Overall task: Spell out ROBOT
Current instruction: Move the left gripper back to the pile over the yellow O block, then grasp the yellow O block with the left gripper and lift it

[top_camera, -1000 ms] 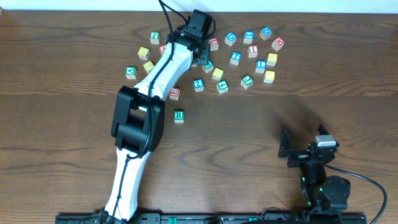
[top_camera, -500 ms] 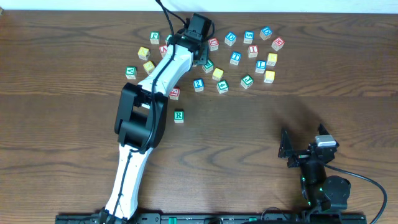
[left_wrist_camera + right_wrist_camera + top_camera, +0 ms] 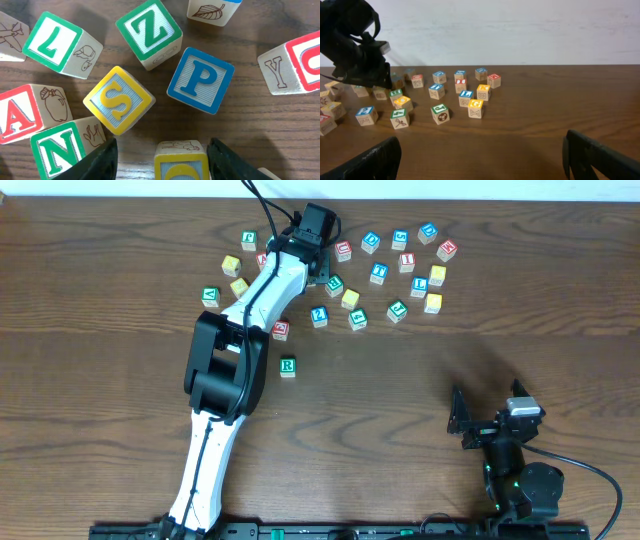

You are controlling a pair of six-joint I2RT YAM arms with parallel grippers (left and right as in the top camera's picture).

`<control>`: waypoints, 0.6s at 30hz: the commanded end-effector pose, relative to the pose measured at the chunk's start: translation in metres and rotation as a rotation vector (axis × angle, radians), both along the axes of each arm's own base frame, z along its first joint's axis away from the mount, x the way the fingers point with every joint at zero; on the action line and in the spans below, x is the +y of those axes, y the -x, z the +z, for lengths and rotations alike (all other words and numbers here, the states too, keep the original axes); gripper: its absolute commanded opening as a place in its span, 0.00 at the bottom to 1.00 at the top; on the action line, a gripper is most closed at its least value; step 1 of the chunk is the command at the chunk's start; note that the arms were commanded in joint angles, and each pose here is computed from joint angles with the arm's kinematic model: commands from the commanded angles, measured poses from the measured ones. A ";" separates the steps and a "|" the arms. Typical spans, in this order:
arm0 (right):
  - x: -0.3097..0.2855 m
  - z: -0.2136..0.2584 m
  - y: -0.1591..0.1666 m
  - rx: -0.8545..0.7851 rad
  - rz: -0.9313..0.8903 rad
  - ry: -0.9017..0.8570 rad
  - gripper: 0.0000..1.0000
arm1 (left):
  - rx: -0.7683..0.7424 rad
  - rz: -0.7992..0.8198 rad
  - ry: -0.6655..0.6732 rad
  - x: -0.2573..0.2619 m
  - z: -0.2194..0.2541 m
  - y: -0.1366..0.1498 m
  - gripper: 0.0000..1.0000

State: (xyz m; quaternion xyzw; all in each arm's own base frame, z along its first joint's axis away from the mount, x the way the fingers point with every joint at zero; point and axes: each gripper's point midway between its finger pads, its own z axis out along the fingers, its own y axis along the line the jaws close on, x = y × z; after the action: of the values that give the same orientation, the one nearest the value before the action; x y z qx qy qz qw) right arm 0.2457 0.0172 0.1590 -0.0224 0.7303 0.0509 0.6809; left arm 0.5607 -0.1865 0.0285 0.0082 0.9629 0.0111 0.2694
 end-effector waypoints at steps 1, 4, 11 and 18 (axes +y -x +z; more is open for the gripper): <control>0.001 -0.001 0.000 -0.002 0.004 0.015 0.99 | 0.009 0.005 0.024 -0.003 -0.009 -0.003 0.55; 0.001 -0.001 0.000 -0.002 0.004 0.015 0.99 | 0.019 0.006 0.025 -0.003 -0.014 -0.002 0.48; 0.001 -0.001 0.000 -0.002 0.004 0.015 0.99 | 0.038 0.008 0.023 -0.005 -0.019 0.002 0.37; 0.001 -0.001 0.000 -0.002 0.004 0.015 0.99 | 0.052 -0.003 0.025 -0.009 -0.021 0.006 0.34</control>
State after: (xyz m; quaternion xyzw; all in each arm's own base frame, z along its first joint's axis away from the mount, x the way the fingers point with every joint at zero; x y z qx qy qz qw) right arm 0.2457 0.0172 0.1590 -0.0224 0.7303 0.0509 0.6809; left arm 0.5531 -0.1908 0.0089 0.0060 0.9695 0.0037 0.2450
